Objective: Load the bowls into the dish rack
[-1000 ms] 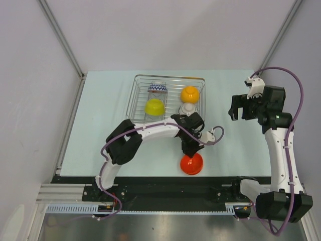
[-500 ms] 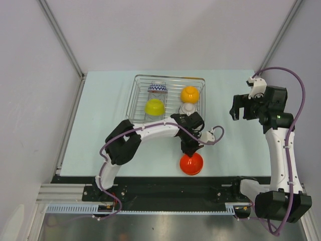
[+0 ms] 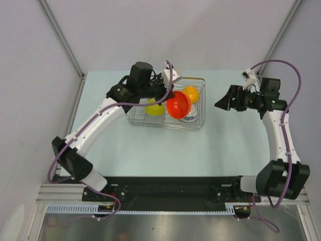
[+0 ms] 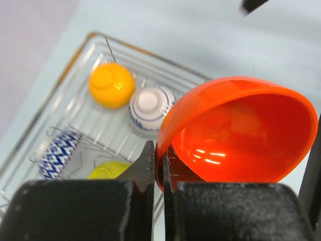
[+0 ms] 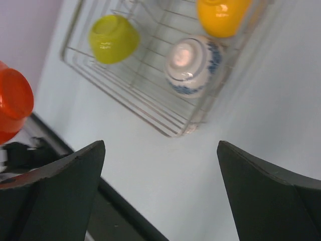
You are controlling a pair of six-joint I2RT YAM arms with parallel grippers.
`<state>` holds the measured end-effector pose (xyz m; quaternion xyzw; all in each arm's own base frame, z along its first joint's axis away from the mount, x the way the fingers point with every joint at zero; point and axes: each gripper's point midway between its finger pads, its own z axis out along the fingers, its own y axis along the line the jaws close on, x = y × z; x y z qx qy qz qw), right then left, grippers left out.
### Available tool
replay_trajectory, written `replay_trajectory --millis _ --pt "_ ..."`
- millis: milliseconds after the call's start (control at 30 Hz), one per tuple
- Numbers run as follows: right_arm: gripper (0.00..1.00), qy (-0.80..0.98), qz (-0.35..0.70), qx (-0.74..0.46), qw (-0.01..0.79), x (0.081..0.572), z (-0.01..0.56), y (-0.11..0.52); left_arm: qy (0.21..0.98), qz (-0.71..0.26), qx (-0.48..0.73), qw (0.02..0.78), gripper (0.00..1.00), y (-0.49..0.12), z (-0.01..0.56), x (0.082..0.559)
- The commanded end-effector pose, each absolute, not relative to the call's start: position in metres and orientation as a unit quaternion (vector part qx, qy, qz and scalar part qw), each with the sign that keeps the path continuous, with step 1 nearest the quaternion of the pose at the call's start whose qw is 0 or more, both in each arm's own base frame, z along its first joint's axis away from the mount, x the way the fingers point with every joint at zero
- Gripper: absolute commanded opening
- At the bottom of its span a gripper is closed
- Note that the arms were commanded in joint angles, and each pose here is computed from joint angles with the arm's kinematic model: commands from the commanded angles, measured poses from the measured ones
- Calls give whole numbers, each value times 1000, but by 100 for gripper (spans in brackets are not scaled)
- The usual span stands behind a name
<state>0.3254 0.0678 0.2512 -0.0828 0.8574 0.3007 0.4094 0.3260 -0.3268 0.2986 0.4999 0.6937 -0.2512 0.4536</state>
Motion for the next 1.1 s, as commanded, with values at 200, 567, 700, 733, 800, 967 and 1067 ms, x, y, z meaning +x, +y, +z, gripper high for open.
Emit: replay_trajectory --millis 200,567,700,733,800,967,1067 --pt "100 709 595 -101 364 327 343 140 624 -296 526 497 0 -342 330 306" --pt "100 691 629 -131 331 313 337 176 633 -308 527 475 0 -358 305 332" --pt "100 698 626 -144 318 307 330 186 628 -310 528 480 0 -361 309 336" --pt "100 702 626 -139 311 308 326 186 626 -311 529 482 0 -362 311 336" --pt "100 703 627 -144 304 306 322 189 623 -311 529 485 0 -361 314 336" --pt "100 711 630 -149 273 298 307 195 615 -310 528 498 0 -359 324 337" --pt "100 714 631 -157 259 293 301 200 610 -311 528 503 0 -358 328 337"
